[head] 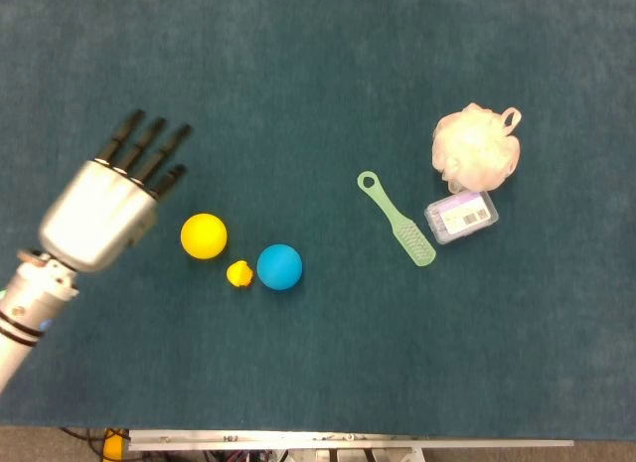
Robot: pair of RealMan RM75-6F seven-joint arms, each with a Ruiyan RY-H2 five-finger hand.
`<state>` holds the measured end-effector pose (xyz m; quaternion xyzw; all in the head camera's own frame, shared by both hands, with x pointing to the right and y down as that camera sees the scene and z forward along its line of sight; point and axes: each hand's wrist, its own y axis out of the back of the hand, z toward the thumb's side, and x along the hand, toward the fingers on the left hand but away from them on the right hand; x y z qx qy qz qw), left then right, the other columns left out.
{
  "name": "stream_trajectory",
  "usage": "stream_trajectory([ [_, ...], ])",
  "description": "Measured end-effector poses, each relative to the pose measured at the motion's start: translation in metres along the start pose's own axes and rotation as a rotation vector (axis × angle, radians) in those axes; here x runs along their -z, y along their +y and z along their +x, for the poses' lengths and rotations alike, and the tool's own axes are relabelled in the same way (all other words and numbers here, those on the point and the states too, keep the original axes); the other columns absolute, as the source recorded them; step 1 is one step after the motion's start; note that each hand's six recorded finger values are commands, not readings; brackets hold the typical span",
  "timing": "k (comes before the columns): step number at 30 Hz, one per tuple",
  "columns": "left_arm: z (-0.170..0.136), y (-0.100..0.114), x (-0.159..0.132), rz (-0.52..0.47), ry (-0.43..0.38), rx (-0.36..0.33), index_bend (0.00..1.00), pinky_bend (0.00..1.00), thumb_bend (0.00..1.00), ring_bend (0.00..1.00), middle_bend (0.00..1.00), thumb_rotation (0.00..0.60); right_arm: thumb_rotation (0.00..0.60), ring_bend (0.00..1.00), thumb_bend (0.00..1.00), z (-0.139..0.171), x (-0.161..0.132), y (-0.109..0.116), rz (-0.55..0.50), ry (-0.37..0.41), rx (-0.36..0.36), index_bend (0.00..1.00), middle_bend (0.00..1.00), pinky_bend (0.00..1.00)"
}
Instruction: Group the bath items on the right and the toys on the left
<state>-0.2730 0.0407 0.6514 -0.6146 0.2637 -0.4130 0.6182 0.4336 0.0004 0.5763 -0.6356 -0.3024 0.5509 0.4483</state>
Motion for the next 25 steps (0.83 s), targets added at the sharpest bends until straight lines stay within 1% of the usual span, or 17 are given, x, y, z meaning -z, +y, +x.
stream_trajectory([
  [5, -0.019, 0.002, 0.023, -0.149, 0.146, 0.012, 0.25, 0.02, 0.26, 0.00, 0.04, 0.600, 0.600, 0.10, 0.04, 0.012, 0.016, 0.000, -0.003, -0.058, 0.063, 0.26, 0.31, 0.17],
  [8, -0.036, 0.005, 0.036, -0.213, 0.223, 0.015, 0.25, 0.02, 0.26, 0.00, 0.05, 0.600, 0.600, 0.10, 0.05, 0.021, 0.025, -0.001, -0.003, -0.091, 0.101, 0.26, 0.31, 0.17],
  [14, -0.067, 0.011, 0.046, -0.286, 0.325, 0.004, 0.25, 0.02, 0.26, 0.00, 0.05, 0.600, 0.600, 0.10, 0.05, 0.045, 0.039, -0.008, 0.005, -0.154, 0.162, 0.26, 0.31, 0.17],
  [19, -0.094, 0.016, 0.053, -0.333, 0.422, -0.019, 0.24, 0.02, 0.26, 0.00, 0.05, 0.600, 0.600, 0.10, 0.05, 0.065, 0.046, -0.016, 0.010, -0.186, 0.190, 0.26, 0.31, 0.17],
  [21, -0.105, 0.017, 0.056, -0.339, 0.459, -0.022, 0.24, 0.02, 0.26, 0.00, 0.05, 0.600, 0.600, 0.10, 0.05, 0.071, 0.049, -0.019, 0.010, -0.195, 0.200, 0.26, 0.31, 0.17],
  [25, -0.120, 0.021, 0.061, -0.326, 0.500, -0.026, 0.24, 0.02, 0.26, 0.00, 0.05, 0.600, 0.600, 0.10, 0.05, 0.079, 0.055, -0.025, 0.002, -0.207, 0.203, 0.26, 0.31, 0.17],
])
